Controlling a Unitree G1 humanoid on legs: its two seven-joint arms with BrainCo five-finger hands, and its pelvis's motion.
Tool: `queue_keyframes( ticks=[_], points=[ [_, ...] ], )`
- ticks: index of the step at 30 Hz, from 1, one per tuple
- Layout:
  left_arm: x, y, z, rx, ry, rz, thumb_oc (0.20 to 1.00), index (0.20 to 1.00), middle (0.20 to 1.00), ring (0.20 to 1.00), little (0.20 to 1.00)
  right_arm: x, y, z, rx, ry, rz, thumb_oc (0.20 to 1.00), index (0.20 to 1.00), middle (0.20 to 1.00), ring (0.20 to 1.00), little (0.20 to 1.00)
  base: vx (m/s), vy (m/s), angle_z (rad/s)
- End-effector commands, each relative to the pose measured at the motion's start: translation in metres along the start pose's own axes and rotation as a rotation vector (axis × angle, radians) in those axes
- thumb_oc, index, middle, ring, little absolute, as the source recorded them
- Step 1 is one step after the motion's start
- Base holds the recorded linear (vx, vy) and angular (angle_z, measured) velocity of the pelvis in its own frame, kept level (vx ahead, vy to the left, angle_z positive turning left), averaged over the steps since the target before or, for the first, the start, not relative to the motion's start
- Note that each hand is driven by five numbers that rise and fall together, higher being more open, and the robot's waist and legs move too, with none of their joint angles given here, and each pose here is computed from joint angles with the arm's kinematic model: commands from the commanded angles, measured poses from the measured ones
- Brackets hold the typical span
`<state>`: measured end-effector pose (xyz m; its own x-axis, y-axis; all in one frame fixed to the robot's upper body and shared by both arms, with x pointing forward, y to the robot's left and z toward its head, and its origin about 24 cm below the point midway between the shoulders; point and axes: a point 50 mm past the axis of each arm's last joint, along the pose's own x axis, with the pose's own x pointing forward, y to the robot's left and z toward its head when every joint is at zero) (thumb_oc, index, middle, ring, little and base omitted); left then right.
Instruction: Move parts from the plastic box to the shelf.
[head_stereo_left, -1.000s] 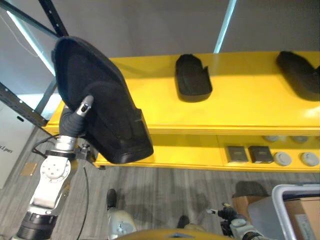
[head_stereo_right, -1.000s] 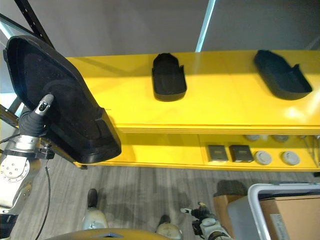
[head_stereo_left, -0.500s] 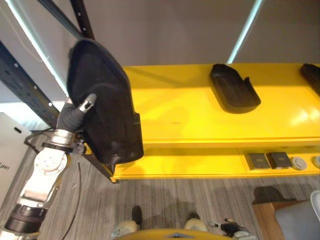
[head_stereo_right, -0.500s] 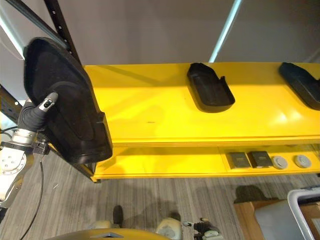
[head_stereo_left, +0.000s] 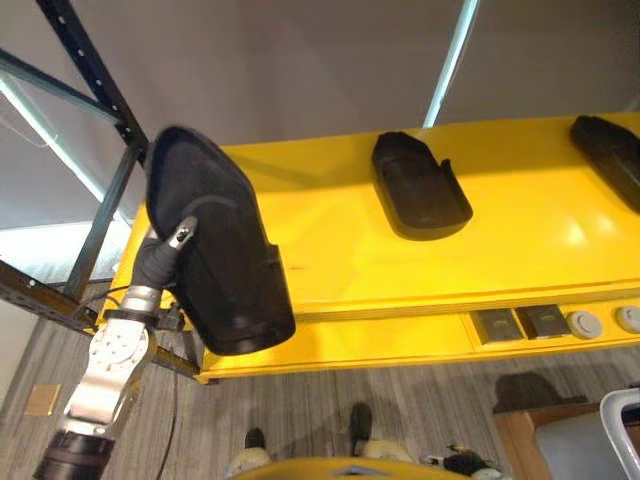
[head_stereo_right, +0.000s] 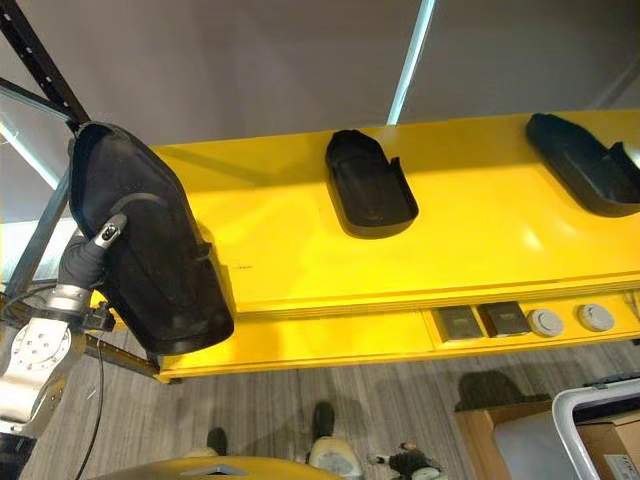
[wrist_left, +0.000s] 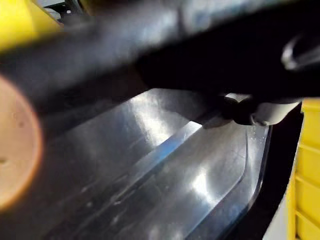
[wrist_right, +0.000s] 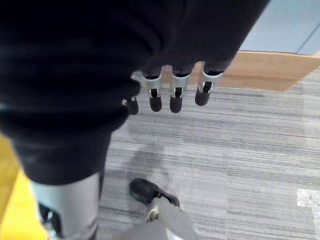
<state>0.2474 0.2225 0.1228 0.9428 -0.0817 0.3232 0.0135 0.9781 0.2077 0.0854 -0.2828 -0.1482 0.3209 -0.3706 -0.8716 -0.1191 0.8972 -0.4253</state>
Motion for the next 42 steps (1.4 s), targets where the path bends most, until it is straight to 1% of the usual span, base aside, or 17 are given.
queue_keyframes(
  ticks=[1,4,5,6,9,10,11,12,13,16,19,25,29,30,33,39,42],
  points=[
    [0.021,0.031,0.043,0.149,-0.190,0.071,0.200,0.200,0.200,0.200,0.200,0.001,0.012,0.017,0.001,-0.048,0.057,1.000,1.000,1.000,1.000,1.000,0.08,0.024,0.04],
    [0.022,0.035,0.044,0.169,-0.192,0.081,0.200,0.200,0.200,0.200,0.200,0.001,0.014,0.018,0.019,-0.053,0.054,1.000,1.000,1.000,1.000,1.000,0.06,0.013,-0.56],
    [0.024,0.043,0.044,0.183,-0.171,0.084,0.200,0.200,0.200,0.200,0.200,0.000,0.019,0.016,0.164,-0.048,0.064,1.000,1.000,1.000,1.000,1.000,0.06,0.028,-0.79],
    [0.025,0.043,0.044,0.183,-0.171,0.083,0.200,0.200,0.200,0.200,0.200,-0.001,0.020,0.016,0.164,-0.047,0.065,1.000,1.000,1.000,1.000,1.000,0.09,0.036,-0.72],
    [0.025,0.047,0.042,0.175,-0.146,0.074,0.200,0.200,0.200,0.200,0.200,-0.002,0.031,0.011,0.134,-0.035,0.103,1.000,1.000,1.000,1.000,1.000,0.07,0.020,-0.27],
    [0.025,0.052,0.040,0.144,-0.124,0.078,0.200,0.200,0.200,0.200,0.200,-0.003,0.037,0.011,0.065,-0.040,0.129,1.000,1.000,1.000,1.000,1.000,0.05,0.036,-0.12],
    [0.026,0.052,0.037,0.110,-0.111,0.079,0.200,0.200,0.200,0.200,0.200,-0.004,0.039,0.011,0.051,-0.038,0.141,1.000,1.000,1.000,1.000,1.000,0.05,0.036,-0.21],
    [0.026,0.052,0.037,0.109,-0.111,0.079,0.200,0.200,0.200,0.200,0.200,-0.004,0.039,0.011,0.051,-0.038,0.141,1.000,1.000,1.000,1.000,1.000,0.02,0.017,-0.31],
    [0.031,0.058,0.031,0.060,-0.080,0.098,0.200,0.200,0.200,0.200,0.200,-0.004,0.041,0.013,0.033,-0.049,0.153,1.000,1.000,1.000,1.000,1.000,0.01,0.007,-0.25],
    [0.038,0.061,0.025,0.041,-0.047,0.104,0.200,0.200,0.200,0.200,0.200,-0.004,0.043,0.017,0.001,-0.062,0.164,1.000,1.000,1.000,1.000,1.000,0.00,-0.001,-0.20],
    [0.053,0.082,0.023,0.126,0.012,0.160,0.200,0.200,0.200,0.200,0.200,-0.003,0.039,0.030,-0.009,-0.102,0.159,1.000,1.000,1.000,1.000,1.000,-0.03,0.001,-0.19],
    [0.064,0.098,0.032,0.240,0.032,0.182,0.200,0.200,0.200,0.200,0.200,-0.002,0.036,0.041,0.017,-0.126,0.147,1.000,1.000,1.000,1.000,1.000,-0.03,-0.007,-0.05],
    [0.064,0.104,0.038,0.293,0.043,0.169,0.200,0.200,0.200,0.200,0.200,-0.002,0.036,0.046,0.026,-0.135,0.147,1.000,1.000,1.000,1.000,1.000,-0.02,-0.006,0.00],
    [0.063,0.108,0.040,0.339,0.057,0.165,0.200,0.200,0.200,0.200,0.200,-0.002,0.038,0.048,0.026,-0.136,0.157,1.000,1.000,1.000,1.000,1.000,0.00,0.000,0.00],
    [0.058,0.109,0.036,0.368,0.084,0.162,0.200,0.200,0.200,0.200,0.200,-0.003,0.043,0.048,0.013,-0.135,0.174,1.000,1.000,1.000,1.000,1.000,0.00,0.000,0.00],
    [0.041,0.100,0.008,0.353,0.168,0.207,0.200,0.200,0.200,0.200,0.200,-0.004,0.050,0.053,-0.024,-0.134,0.186,1.000,1.000,1.000,1.000,1.000,0.00,-0.003,0.04],
    [0.039,0.098,0.000,0.361,0.198,0.225,0.200,0.200,0.200,0.200,0.200,-0.004,0.052,0.053,-0.033,-0.135,0.193,1.000,1.000,1.000,1.000,1.000,0.00,0.001,0.02]
  ],
)
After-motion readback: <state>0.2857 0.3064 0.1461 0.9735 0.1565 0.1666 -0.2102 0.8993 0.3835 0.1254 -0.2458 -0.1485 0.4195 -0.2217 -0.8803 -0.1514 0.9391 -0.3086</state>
